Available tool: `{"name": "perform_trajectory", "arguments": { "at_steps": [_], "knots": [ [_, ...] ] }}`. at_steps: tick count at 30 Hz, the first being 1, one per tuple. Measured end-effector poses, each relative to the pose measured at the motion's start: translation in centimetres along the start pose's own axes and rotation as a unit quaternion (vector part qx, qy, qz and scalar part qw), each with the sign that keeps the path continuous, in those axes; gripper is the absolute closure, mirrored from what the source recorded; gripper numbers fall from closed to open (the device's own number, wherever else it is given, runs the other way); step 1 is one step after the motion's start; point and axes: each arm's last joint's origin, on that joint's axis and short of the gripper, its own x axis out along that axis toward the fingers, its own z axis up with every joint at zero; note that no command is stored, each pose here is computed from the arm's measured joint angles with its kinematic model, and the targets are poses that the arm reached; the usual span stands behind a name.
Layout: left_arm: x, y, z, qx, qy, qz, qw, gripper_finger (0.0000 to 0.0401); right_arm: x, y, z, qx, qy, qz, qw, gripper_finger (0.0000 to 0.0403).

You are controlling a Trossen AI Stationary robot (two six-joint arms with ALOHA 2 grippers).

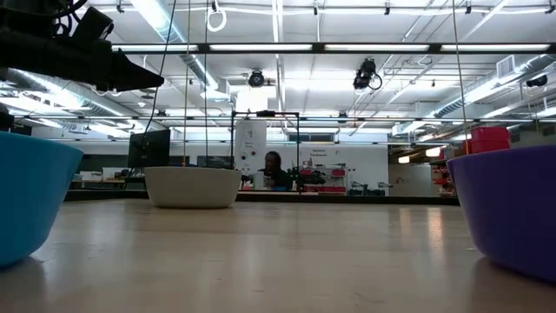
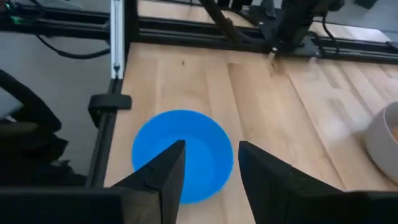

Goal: Nest bowls inside each other
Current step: Stack the dark blue bowl on the red bowl

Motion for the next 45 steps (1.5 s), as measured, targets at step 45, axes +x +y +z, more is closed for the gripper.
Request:
{"name": "perform_trajectory", "arguments": {
  "at_steps": [45],
  "knots": [
    [0.0,-0.1,-0.5,0.001,0.024,-0.004,1.0,0.0169,-12.2,-16.9,-19.6,0.102,-0.276,0.132,0.947,0.024]
  ]
}}
